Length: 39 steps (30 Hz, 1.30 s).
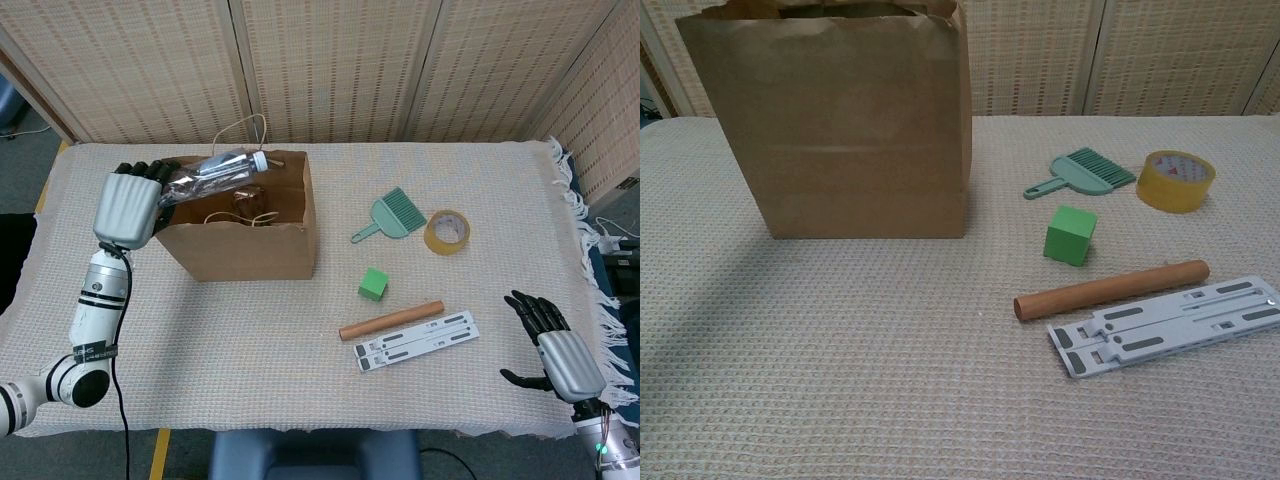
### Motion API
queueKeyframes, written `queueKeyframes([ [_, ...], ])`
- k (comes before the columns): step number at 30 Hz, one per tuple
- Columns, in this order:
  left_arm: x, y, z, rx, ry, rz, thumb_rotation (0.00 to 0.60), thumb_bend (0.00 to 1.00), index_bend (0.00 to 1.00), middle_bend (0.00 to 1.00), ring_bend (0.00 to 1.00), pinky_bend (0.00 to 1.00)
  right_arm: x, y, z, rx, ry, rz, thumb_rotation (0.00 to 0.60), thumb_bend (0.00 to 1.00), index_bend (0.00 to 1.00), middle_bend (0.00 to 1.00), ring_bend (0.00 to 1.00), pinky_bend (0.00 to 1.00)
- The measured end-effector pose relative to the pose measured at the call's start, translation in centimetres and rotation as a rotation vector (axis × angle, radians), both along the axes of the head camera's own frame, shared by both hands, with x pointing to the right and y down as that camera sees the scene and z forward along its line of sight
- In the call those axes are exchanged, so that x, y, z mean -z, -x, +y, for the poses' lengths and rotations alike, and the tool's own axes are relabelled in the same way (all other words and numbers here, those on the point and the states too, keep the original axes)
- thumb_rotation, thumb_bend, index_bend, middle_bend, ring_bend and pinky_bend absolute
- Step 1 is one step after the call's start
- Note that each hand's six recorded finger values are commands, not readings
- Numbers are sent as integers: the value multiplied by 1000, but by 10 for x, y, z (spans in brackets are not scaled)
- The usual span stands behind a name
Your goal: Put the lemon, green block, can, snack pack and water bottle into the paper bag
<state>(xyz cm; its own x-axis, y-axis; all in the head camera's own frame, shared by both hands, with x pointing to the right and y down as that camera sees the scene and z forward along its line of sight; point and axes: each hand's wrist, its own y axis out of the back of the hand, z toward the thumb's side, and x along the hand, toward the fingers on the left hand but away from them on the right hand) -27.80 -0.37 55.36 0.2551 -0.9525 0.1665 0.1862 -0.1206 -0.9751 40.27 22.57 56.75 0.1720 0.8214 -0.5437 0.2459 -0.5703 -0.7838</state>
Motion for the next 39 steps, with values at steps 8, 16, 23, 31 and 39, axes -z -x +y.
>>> queueKeyframes([
  [8,-26,-27,11,-268,-64,-264,600,424,5,0,0,64,0,0,0,-1,2,-3,600,26,0,0,0,0],
  [16,-18,-28,11,-206,-62,-156,600,400,0,0,0,54,0,0,0,0,0,1,600,26,0,0,0,0],
  [23,-5,-14,16,-113,-46,-54,600,403,0,0,0,61,0,-1,-1,-6,-7,3,600,26,0,0,0,0],
  [31,10,46,51,195,89,187,600,408,0,0,0,62,0,-1,0,-6,-5,4,600,27,0,0,0,0],
  [39,15,133,130,443,211,282,600,406,0,0,0,61,-2,-3,0,9,-8,39,600,27,0,0,0,0],
])
